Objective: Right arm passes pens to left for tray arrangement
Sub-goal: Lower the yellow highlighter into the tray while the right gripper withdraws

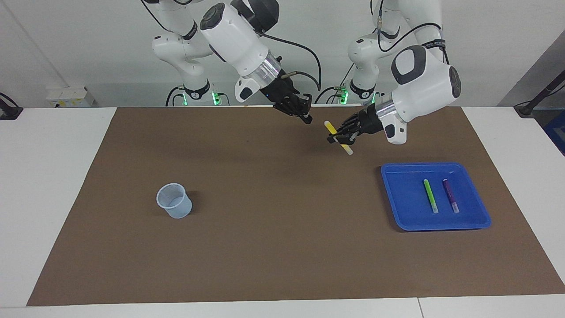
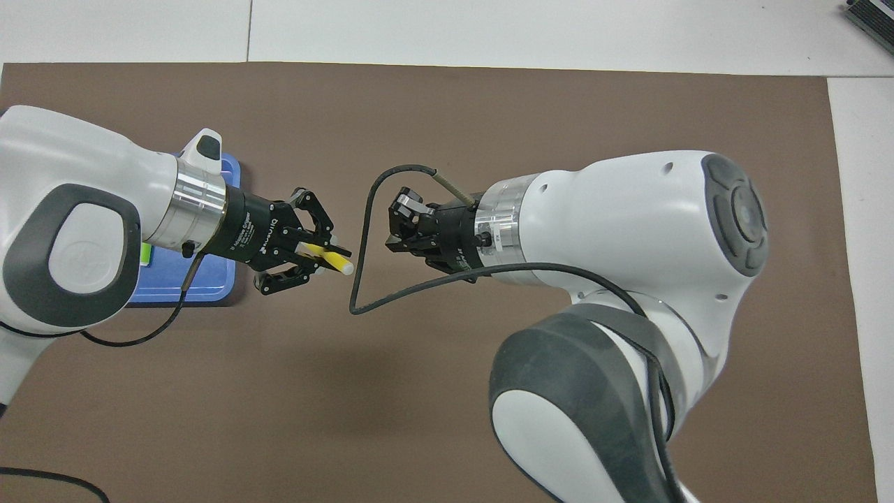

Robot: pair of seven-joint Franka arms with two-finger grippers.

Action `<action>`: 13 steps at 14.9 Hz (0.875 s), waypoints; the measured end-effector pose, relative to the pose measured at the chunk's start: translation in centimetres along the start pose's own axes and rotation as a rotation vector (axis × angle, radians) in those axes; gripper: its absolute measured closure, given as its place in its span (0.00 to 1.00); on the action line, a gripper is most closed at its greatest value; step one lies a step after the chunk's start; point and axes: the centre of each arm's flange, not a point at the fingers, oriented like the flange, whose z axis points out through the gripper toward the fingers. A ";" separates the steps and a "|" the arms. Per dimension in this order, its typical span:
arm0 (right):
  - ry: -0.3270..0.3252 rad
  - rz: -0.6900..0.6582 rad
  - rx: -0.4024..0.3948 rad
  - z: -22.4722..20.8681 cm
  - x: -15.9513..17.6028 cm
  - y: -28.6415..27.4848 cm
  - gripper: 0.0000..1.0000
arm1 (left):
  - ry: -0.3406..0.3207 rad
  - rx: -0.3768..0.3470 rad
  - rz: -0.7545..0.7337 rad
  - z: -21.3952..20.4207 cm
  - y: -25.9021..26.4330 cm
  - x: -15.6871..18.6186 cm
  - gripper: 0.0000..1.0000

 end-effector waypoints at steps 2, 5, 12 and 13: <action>0.006 0.007 0.002 -0.3 0.5 0.1 0.95 | 0.031 0.043 0.030 0.4 -0.3 0.0 0.83; 0.019 -0.024 0.006 -1.0 1.7 0.5 0.69 | 0.045 0.070 0.043 0.9 -0.8 0.0 0.83; 0.091 -0.297 -0.096 -2.9 4.6 2.3 0.00 | 0.182 0.202 0.291 0.8 -3.6 2.8 0.83; 0.092 -0.357 -0.130 -3.3 5.3 2.9 0.00 | 0.209 0.228 0.346 0.7 -3.8 3.5 0.83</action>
